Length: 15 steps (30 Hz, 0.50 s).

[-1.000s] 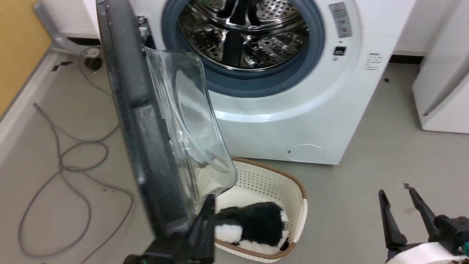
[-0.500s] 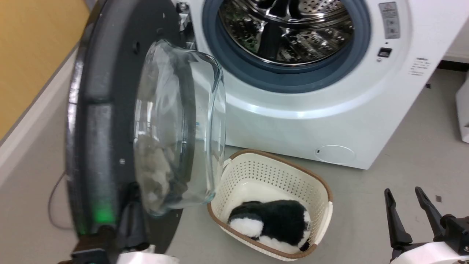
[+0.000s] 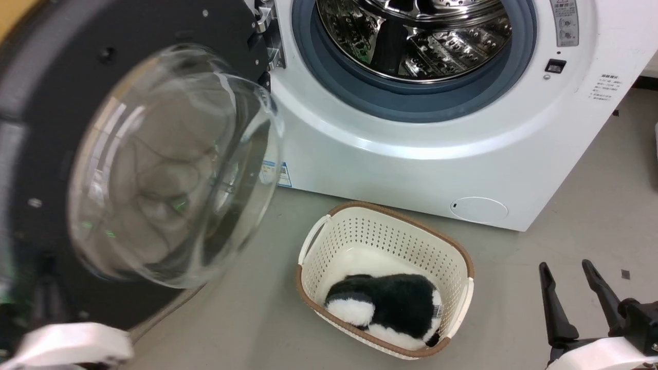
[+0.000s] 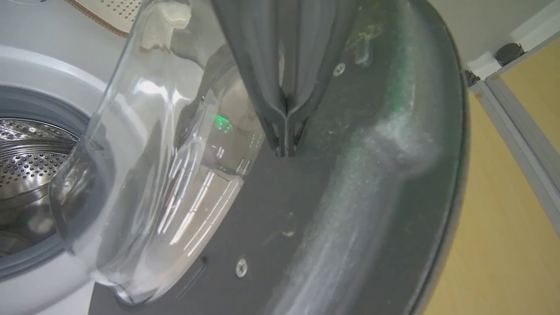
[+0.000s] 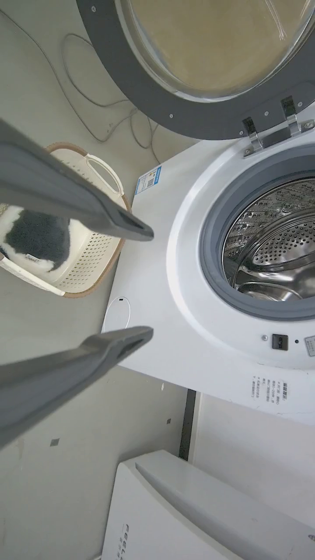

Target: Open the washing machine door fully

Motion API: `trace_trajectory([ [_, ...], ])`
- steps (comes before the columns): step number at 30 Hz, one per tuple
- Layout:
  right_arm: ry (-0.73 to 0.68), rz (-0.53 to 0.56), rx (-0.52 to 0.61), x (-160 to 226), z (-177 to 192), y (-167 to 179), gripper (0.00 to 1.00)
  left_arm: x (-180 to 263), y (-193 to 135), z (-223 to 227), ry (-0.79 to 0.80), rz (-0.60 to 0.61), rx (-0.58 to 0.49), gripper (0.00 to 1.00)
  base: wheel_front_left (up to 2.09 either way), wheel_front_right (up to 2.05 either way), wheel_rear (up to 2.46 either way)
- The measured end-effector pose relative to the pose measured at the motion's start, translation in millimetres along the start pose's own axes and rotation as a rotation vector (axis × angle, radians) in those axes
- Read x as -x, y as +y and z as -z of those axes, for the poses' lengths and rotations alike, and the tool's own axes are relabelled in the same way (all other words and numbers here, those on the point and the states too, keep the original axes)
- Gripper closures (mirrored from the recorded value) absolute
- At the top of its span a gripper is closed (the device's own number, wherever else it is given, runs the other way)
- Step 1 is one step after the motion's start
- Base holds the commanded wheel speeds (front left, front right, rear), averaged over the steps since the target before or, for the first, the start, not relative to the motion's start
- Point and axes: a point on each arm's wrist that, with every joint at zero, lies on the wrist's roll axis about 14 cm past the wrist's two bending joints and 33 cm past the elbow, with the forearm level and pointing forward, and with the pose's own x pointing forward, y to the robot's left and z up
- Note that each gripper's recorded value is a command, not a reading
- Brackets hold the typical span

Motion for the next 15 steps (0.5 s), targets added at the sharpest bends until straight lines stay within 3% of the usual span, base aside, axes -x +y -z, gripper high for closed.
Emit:
trace_trajectory([
  [9,0.013,0.004,-0.005,-1.7,4.4,-1.9,0.00,-44.6,63.7,10.6,0.019,-0.101,-0.044,1.00,0.00,0.00,0.00],
  [15,0.027,0.007,-0.008,-2.5,8.2,-2.8,0.00,-63.8,81.1,24.7,0.055,-0.126,-0.060,1.00,0.00,0.00,0.00],
])
